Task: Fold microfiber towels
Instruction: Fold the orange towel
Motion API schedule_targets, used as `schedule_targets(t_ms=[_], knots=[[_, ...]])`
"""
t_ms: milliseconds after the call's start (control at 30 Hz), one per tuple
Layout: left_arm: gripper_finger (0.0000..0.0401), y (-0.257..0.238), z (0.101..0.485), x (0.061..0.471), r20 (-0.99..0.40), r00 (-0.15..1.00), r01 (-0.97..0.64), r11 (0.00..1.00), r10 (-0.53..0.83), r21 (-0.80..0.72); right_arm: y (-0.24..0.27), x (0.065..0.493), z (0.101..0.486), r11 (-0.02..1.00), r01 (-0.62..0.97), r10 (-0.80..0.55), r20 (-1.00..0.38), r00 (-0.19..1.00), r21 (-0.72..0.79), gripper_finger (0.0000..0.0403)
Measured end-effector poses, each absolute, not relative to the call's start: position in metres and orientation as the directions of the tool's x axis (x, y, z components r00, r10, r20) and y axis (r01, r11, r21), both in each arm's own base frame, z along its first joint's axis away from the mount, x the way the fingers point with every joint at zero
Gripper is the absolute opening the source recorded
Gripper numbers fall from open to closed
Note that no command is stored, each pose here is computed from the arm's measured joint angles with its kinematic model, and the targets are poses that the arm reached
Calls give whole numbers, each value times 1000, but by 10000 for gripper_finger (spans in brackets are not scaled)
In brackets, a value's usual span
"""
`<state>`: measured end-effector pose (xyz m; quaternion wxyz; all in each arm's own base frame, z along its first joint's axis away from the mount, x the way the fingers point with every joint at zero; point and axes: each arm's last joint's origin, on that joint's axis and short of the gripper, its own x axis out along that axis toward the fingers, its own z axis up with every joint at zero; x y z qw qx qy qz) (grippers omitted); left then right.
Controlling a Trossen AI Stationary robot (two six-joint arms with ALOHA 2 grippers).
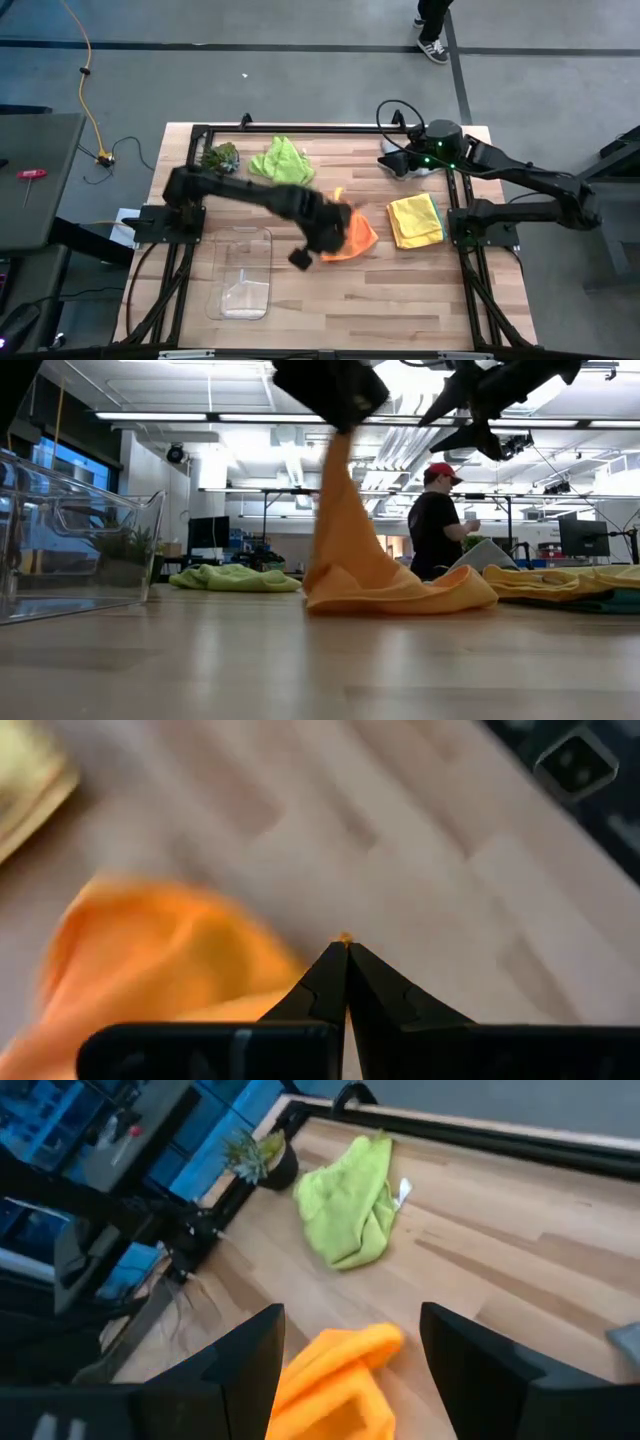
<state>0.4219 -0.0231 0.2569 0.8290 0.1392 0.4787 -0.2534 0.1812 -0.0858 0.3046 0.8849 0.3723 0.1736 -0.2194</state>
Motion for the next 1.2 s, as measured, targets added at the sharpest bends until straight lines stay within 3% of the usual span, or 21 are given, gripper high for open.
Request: schedule_targets(t_ms=[133, 300, 367, 567, 733, 900, 967, 1067, 1200], knots=[[0, -55, 227, 448, -790, 470, 616, 787, -393, -26, -87, 183, 302, 619, 538, -271, -487, 830, 573, 224], [0, -61, 199, 458, -737, 387, 612, 752, -554, -244, -90, 189, 290, 580, 568, -224, -556, 800, 584, 224], [0, -53, 187, 461, -745, 373, 580, 766, -553, -279, -92, 195, 280, 560, 590, -185, -607, 773, 581, 224], [0, -49, 144, 467, -785, 300, 498, 791, -543, -357, -101, 226, 240, 481, 573, 86, -686, 722, 663, 224], [0, -49, 139, 463, -802, 255, 456, 798, -541, -394, -112, 250, 206, 418, 538, 262, -664, 700, 732, 224], [0, -25, 174, 432, -880, 113, 436, 819, -461, -372, -130, 256, 216, 445, 509, 229, -643, 731, 737, 224], [0, -3, 200, 419, -897, 121, 418, 841, -426, -343, -137, 253, 230, 478, 494, 170, -628, 760, 727, 224], [0, 37, 248, 400, -888, 254, 377, 885, -384, -274, -141, 247, 263, 569, 419, 98, -564, 820, 708, 224], [0, 84, 325, 362, -797, 533, 302, 943, -285, -136, -130, 233, 302, 686, 301, 67, -470, 880, 662, 224]])
